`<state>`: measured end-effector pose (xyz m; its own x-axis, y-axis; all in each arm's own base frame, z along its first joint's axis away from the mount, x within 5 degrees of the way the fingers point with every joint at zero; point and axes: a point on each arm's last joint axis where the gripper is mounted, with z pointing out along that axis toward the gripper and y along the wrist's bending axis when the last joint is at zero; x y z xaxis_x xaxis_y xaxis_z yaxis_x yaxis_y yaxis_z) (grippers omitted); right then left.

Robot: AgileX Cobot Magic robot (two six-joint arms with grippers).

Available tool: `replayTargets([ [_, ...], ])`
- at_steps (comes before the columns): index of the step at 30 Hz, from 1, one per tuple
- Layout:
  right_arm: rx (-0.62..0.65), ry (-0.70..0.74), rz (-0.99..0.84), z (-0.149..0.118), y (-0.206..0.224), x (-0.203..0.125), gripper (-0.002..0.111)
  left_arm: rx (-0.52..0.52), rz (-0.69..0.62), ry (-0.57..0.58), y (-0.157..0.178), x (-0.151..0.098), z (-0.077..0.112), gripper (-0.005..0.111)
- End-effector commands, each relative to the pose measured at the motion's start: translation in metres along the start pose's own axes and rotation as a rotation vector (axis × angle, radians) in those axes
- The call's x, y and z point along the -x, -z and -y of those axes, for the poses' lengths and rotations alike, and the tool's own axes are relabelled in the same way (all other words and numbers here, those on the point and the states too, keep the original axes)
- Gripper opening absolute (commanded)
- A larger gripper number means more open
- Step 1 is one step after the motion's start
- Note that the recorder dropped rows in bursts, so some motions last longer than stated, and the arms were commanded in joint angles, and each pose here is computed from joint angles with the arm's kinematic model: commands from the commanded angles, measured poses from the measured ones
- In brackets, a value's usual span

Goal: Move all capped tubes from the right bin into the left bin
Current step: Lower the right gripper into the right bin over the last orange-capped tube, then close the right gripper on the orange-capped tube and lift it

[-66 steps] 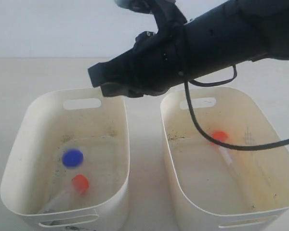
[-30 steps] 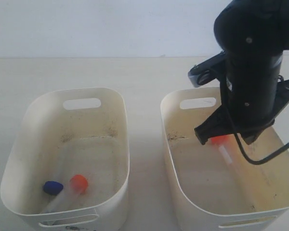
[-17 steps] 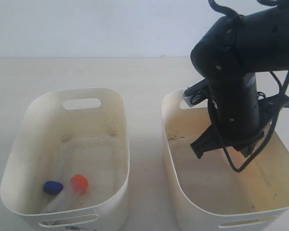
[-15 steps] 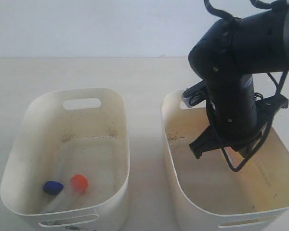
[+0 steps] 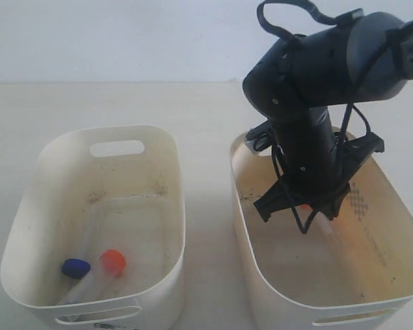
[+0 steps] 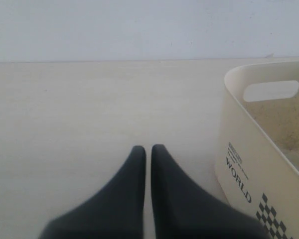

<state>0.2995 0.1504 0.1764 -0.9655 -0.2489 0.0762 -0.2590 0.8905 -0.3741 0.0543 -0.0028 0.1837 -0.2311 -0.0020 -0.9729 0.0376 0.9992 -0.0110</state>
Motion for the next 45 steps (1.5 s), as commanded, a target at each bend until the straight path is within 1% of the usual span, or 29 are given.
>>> replayTargets([
  [1, -0.009, -0.001, -0.004, 0.0, -0.001, 0.001, 0.0, -0.002, 0.014, 0.006, 0.001, 0.002, 0.0, 0.004],
  [4, -0.011, 0.013, 0.002, -0.005, 0.001, 0.0, 0.0, -0.002, 0.014, 0.006, 0.001, 0.002, 0.0, 0.004],
  [8, -0.008, 0.06, 0.028, -0.018, 0.006, -0.002, 0.001, -0.002, 0.014, 0.006, 0.001, 0.002, 0.0, 0.004],
  [9, 0.0, 0.099, 0.053, -0.024, 0.008, -0.002, 0.007, -0.002, 0.014, 0.006, 0.001, 0.002, 0.0, 0.004],
  [10, 0.0, 0.106, 0.06, -0.026, 0.009, -0.002, 0.013, -0.002, 0.014, 0.006, 0.001, 0.002, 0.0, 0.004],
  [11, 0.001, 0.105, 0.063, -0.027, 0.009, -0.002, 0.024, -0.002, 0.014, 0.006, 0.001, 0.002, 0.0, 0.004],
  [12, -0.006, 0.102, 0.061, -0.026, 0.009, -0.002, 0.032, -0.002, 0.014, 0.006, 0.001, 0.002, 0.0, 0.004],
  [13, -0.036, 0.093, 0.054, -0.023, 0.009, -0.003, 0.044, -0.002, 0.014, 0.006, 0.001, 0.002, 0.0, 0.004],
  [14, -0.054, 0.084, 0.049, -0.021, 0.009, -0.003, 0.049, -0.002, 0.014, 0.006, 0.001, 0.002, 0.0, 0.004],
  [15, -0.062, 0.06, 0.052, -0.02, 0.009, -0.003, 0.057, -0.002, 0.014, 0.006, 0.001, 0.002, 0.0, 0.004],
  [16, -0.062, 0.057, 0.052, -0.02, 0.009, -0.003, 0.06, -0.002, 0.014, 0.006, 0.001, 0.002, 0.0, 0.004],
  [23, -0.05, 0.045, 0.061, -0.021, 0.009, -0.002, 0.061, -0.002, 0.014, 0.006, 0.001, 0.002, 0.0, 0.004],
  [28, -0.044, 0.024, 0.072, -0.022, 0.009, -0.001, 0.069, -0.002, 0.014, 0.006, 0.001, 0.002, 0.0, 0.004],
  [38, -0.032, 0.006, 0.088, -0.024, 0.008, 0.001, 0.069, -0.002, 0.014, 0.006, 0.001, 0.002, 0.0, 0.004],
  [45, -0.064, 0.018, 0.026, -0.03, -0.009, 0.003, 0.069, -0.002, 0.014, 0.006, 0.001, 0.002, 0.0, 0.004],
])
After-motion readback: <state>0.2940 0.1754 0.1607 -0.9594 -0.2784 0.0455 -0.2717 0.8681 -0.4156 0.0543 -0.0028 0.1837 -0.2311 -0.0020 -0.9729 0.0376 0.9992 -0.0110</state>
